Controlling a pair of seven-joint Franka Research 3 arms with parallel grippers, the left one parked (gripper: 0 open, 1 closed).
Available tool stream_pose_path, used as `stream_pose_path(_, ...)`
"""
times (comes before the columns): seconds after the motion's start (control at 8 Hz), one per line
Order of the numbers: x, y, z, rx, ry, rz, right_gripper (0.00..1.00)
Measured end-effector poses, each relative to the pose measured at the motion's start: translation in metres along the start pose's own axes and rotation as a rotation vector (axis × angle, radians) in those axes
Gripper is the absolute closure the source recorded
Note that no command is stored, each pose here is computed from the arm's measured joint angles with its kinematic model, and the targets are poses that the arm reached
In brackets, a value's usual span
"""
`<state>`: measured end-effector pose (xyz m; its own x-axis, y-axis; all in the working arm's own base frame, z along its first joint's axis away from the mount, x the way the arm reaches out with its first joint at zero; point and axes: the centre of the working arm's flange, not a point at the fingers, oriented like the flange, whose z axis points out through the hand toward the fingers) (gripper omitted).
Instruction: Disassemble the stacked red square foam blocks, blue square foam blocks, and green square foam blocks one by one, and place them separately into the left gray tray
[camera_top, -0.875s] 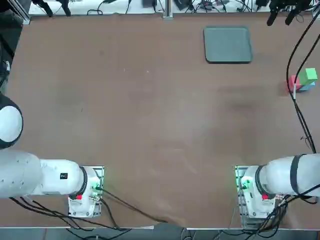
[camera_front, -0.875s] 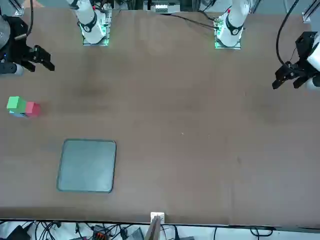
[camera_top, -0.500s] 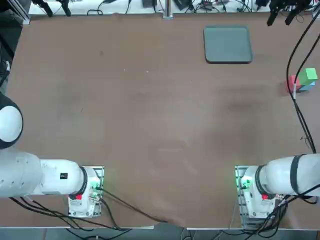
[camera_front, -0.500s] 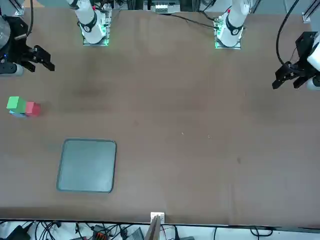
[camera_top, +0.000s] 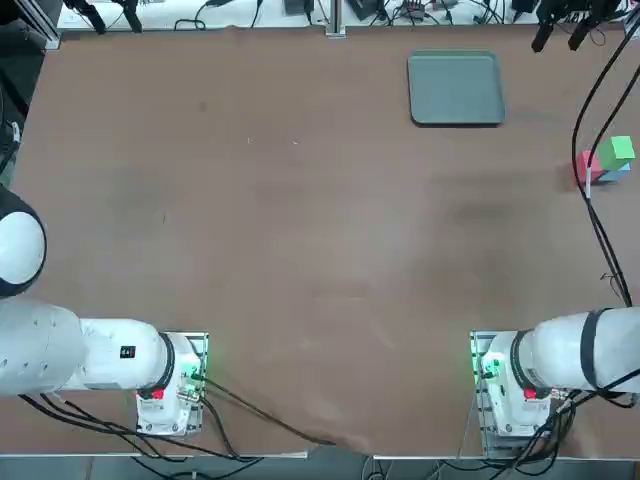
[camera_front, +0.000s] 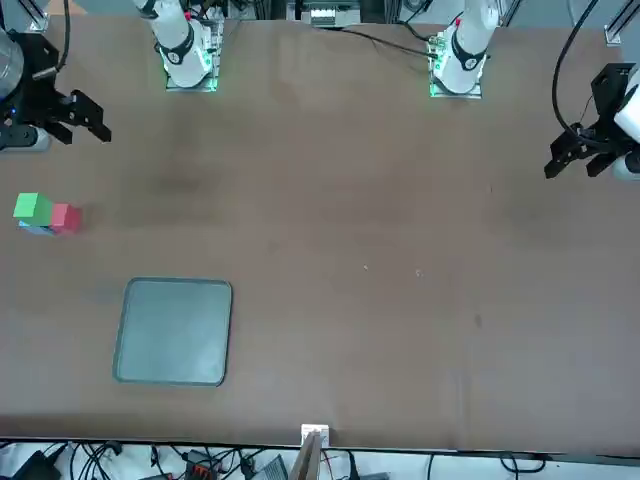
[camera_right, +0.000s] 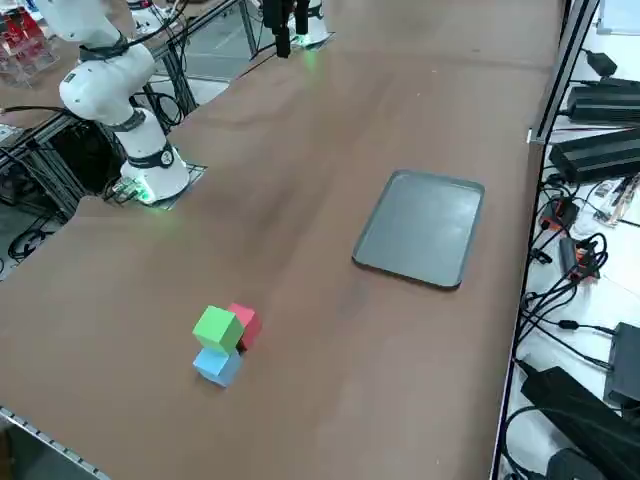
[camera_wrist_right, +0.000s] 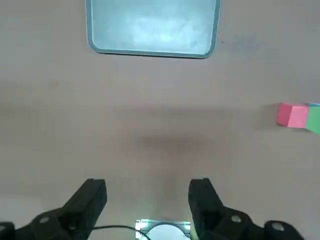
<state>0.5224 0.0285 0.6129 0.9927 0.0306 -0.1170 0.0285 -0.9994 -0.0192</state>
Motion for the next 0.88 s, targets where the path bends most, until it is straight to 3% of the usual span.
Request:
stream_pose_path(0.5,-0.002,0.001,0.002,-0.003,-0.019,0.001,0.00)
stream_pose_path(0.62,-0.007,0.006,0.008,-0.016,-0.077,0.009,0.00)
stream_pose_path(0.88,-0.017,0.037,0.039,-0.080,-0.291,0.066,0.00)
